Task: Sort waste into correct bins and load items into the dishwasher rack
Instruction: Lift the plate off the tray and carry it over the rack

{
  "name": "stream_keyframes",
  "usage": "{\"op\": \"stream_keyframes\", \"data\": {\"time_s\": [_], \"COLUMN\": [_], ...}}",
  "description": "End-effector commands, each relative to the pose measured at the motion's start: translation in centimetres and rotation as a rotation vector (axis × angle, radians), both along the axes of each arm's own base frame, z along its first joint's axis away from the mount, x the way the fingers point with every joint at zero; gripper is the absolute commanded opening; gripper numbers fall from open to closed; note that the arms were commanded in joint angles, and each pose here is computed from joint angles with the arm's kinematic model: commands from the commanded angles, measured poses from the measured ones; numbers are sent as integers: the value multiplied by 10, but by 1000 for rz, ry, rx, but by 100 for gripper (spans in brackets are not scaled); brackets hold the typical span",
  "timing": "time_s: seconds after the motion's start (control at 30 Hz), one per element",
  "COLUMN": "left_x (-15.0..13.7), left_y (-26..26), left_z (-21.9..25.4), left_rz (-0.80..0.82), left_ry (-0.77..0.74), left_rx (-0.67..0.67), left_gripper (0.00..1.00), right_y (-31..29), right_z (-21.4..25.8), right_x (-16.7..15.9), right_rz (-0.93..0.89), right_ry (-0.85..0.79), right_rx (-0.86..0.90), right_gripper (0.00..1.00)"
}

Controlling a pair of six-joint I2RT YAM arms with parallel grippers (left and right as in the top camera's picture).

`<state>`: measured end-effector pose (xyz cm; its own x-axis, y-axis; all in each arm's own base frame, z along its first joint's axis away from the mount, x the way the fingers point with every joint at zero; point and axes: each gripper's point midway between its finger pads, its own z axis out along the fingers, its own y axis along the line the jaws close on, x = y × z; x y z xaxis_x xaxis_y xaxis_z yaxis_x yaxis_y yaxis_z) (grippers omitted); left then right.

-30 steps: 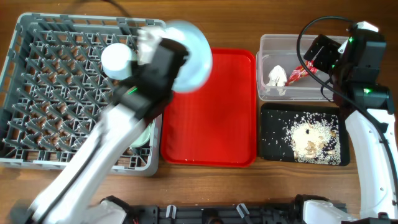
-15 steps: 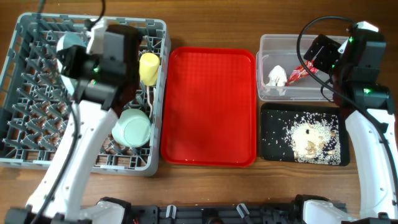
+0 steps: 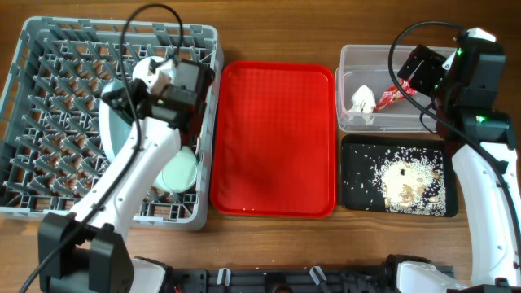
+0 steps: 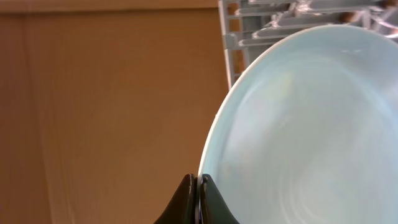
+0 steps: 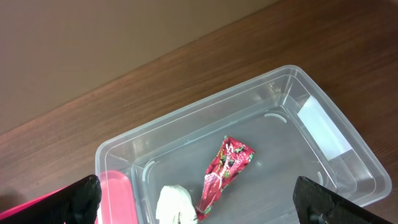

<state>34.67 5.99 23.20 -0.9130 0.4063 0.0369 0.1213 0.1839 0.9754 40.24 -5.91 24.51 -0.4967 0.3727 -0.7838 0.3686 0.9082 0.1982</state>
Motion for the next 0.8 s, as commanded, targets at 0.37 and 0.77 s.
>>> {"op": "stream_keyframes", "data": {"time_s": [0.37, 0.77], "left_x": [9, 32], "left_y": [-6, -107], "left_z": [-24, 60], "left_rz": [-11, -280], "left_ry": [-129, -717], "left_rx": [-110, -1263], "left_gripper": [96, 100], "right_y": [0, 0], "right_z": [-2, -2], "right_x": [1, 1], "right_rz": [10, 10], "right_ry": [7, 7], "right_rx": [-10, -10], "right_gripper": [100, 100]}}
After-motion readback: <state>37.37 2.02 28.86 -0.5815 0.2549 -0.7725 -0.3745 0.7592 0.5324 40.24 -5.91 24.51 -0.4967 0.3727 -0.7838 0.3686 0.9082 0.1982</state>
